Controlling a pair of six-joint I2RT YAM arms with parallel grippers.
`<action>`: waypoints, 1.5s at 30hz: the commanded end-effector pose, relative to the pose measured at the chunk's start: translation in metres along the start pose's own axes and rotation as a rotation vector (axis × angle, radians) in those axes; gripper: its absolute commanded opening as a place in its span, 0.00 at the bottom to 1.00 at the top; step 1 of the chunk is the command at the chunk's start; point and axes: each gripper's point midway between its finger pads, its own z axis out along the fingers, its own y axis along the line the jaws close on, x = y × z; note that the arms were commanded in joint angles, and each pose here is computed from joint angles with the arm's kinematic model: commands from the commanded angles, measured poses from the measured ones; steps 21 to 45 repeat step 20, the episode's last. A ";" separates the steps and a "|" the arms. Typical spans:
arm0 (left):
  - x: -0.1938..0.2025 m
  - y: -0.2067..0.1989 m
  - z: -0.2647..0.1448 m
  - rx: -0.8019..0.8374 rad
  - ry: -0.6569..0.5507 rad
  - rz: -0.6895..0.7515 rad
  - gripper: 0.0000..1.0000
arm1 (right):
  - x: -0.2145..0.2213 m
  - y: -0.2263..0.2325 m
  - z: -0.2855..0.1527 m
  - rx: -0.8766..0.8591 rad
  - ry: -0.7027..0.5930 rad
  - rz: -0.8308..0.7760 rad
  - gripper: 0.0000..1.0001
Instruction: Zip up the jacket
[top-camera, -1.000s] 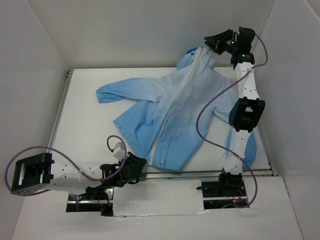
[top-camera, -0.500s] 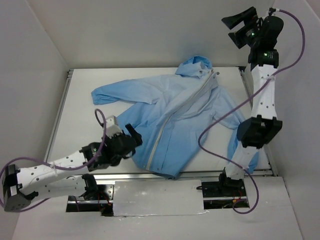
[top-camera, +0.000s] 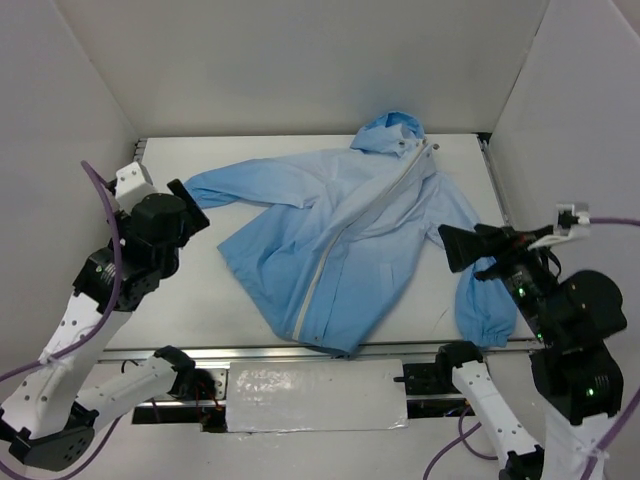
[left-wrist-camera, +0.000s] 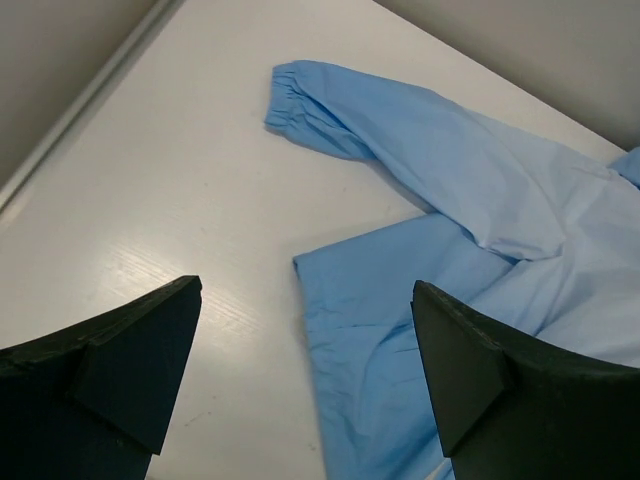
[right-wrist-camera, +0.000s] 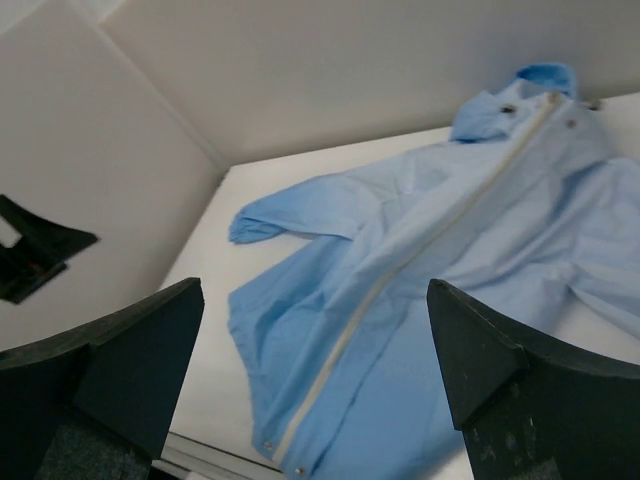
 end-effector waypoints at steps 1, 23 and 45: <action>-0.016 0.039 -0.019 -0.074 -0.037 0.156 0.99 | 0.031 -0.049 -0.028 0.224 0.091 -0.103 1.00; 0.003 0.094 -0.045 -0.093 -0.063 0.140 1.00 | 0.040 -0.074 -0.084 0.300 0.011 -0.063 1.00; 0.003 0.094 -0.045 -0.093 -0.063 0.140 1.00 | 0.040 -0.074 -0.084 0.300 0.011 -0.063 1.00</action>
